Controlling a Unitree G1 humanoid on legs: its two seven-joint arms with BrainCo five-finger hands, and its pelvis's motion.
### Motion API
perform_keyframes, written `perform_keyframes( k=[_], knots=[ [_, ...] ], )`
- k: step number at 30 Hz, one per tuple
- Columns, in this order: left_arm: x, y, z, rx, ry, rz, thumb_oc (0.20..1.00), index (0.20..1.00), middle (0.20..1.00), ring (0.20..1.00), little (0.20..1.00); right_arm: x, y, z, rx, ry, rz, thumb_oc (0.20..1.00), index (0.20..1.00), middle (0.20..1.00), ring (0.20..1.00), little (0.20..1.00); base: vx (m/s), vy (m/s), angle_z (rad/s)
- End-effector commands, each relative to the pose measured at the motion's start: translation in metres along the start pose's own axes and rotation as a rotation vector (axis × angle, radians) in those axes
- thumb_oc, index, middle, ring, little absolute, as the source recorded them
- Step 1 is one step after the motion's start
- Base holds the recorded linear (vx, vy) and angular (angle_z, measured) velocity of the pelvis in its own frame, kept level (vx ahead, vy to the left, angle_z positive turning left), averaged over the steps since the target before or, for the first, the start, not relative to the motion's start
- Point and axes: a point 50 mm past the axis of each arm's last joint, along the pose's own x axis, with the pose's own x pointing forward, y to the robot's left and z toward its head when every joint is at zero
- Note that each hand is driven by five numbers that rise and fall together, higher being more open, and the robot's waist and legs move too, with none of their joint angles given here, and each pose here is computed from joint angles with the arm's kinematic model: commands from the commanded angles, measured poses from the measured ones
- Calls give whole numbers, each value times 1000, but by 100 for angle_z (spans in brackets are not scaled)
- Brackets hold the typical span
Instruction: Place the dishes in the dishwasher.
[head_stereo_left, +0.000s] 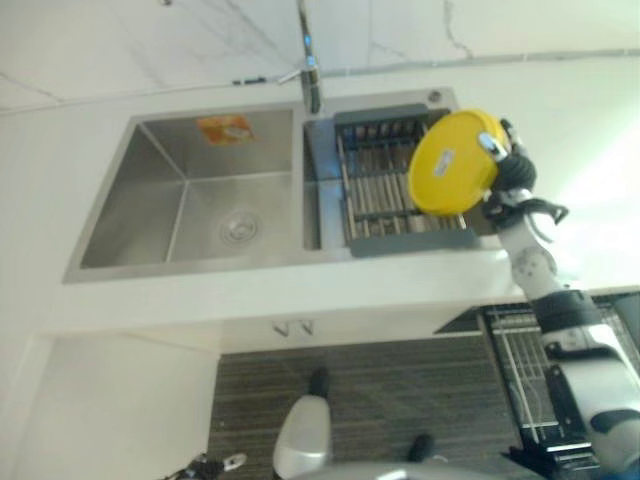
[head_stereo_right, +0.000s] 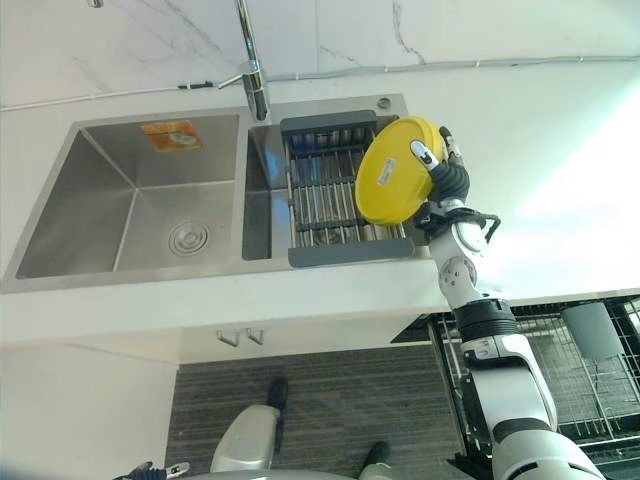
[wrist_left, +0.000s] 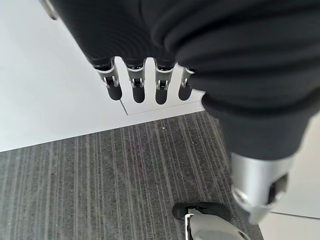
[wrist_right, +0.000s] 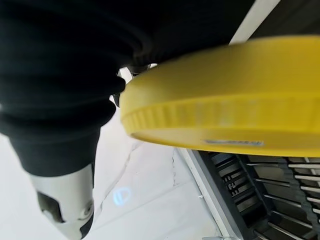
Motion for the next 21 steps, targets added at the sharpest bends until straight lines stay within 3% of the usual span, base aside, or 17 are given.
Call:
perform_keyframes(
  k=[1, 21],
  knots=[
    [-1, 21, -27, 131, 73, 68, 1000, 1000, 1000, 1000, 1000, 4, 9, 23, 19, -111, 61, 1000, 1000, 1000, 1000, 1000, 0, 0, 0],
    [0, 21, -17, 124, 49, 72, 1000, 1000, 1000, 1000, 1000, 1, 8, 11, 43, -83, 42, 1000, 1000, 1000, 1000, 1000, -1, 0, 0]
  ],
)
